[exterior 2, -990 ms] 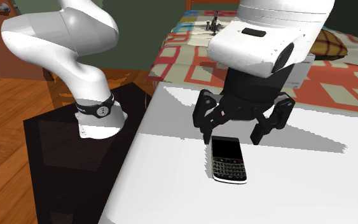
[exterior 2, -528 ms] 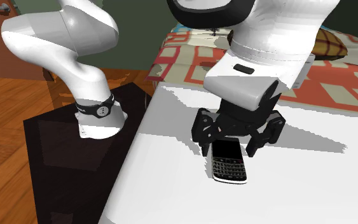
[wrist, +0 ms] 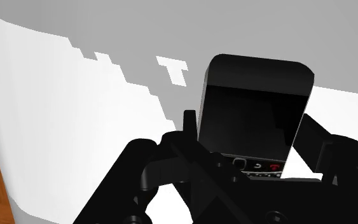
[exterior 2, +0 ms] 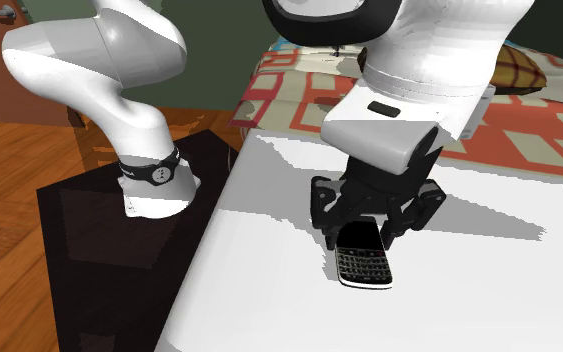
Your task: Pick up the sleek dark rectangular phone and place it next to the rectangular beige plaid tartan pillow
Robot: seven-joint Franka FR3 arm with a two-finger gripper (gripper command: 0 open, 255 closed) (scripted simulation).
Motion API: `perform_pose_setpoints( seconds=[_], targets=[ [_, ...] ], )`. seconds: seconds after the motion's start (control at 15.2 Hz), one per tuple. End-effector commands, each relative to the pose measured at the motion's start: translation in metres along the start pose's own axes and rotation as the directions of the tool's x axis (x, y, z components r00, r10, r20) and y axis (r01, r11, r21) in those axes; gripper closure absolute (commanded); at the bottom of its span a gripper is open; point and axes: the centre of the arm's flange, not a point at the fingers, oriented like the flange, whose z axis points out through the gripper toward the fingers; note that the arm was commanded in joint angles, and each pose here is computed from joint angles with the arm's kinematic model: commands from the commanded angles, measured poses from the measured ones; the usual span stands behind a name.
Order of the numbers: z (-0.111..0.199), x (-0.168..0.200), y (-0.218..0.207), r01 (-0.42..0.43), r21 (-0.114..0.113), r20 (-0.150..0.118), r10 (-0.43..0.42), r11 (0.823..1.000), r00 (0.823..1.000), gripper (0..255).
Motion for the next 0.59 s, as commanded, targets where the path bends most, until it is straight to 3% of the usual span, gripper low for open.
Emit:
perform_pose_setpoints(
  seconds=[0.0, 0.53],
  targets=[
    [0.0014, 0.0000, 0.0007, -0.001, -0.003, 0.002, 0.001, 1.000, 1.000, 255],
    [-0.0039, 0.0001, 0.0010, -0.001, -0.003, 0.002, 0.001, 1.000, 1.000, 255]
  ],
)
